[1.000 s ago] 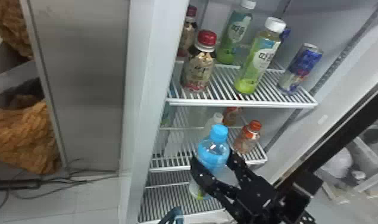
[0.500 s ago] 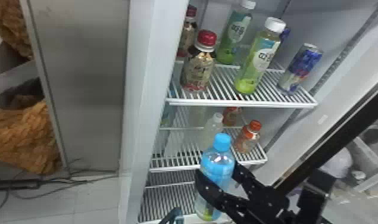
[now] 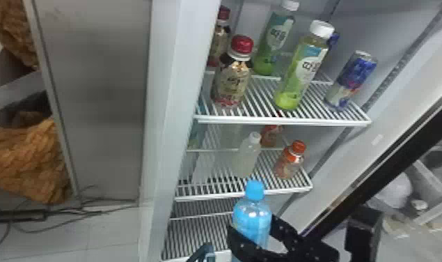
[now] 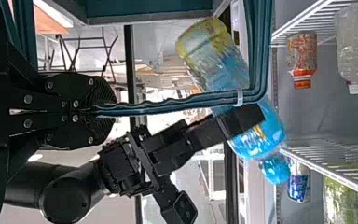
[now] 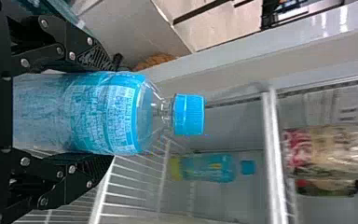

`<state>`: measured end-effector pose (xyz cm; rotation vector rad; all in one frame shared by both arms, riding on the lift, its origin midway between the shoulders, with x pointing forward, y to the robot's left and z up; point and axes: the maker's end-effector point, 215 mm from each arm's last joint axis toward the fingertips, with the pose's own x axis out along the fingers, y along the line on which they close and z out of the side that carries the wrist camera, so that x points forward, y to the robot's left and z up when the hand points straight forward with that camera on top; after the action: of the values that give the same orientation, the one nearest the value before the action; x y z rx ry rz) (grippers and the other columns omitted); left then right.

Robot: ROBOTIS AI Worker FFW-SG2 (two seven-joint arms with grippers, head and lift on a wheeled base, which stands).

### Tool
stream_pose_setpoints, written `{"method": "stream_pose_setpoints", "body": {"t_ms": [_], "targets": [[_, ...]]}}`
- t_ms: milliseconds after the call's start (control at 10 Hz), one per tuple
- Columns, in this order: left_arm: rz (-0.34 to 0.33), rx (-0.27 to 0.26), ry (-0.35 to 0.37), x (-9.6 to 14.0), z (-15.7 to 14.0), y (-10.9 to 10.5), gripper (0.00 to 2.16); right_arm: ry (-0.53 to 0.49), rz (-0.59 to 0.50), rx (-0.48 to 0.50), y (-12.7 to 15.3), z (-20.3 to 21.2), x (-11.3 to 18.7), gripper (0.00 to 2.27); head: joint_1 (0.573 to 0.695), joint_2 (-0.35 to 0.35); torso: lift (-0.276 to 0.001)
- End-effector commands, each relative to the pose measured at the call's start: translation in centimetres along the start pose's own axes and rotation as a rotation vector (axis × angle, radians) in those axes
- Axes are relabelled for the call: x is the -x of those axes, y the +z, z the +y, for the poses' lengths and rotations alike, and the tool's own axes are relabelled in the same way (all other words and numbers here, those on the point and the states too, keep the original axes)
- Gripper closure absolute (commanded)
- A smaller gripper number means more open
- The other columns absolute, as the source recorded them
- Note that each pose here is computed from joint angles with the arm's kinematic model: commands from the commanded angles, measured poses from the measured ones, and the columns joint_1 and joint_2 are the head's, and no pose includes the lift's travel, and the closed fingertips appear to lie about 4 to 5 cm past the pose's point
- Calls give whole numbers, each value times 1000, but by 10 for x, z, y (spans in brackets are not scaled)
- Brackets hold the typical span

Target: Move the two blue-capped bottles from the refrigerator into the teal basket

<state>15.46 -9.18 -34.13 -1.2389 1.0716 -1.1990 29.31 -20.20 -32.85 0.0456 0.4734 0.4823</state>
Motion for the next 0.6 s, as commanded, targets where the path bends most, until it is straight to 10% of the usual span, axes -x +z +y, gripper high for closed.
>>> {"method": "stream_pose_setpoints", "body": {"t_ms": [0, 500], "targets": [[0, -1, 2, 0, 1, 0, 1157, 2, 55, -33, -18, -1, 0, 578, 695, -350, -160], [-2, -3, 6, 0, 2, 1, 1157, 55, 129, -99, -56, -3, -8, 568, 695, -350, -160]]}}
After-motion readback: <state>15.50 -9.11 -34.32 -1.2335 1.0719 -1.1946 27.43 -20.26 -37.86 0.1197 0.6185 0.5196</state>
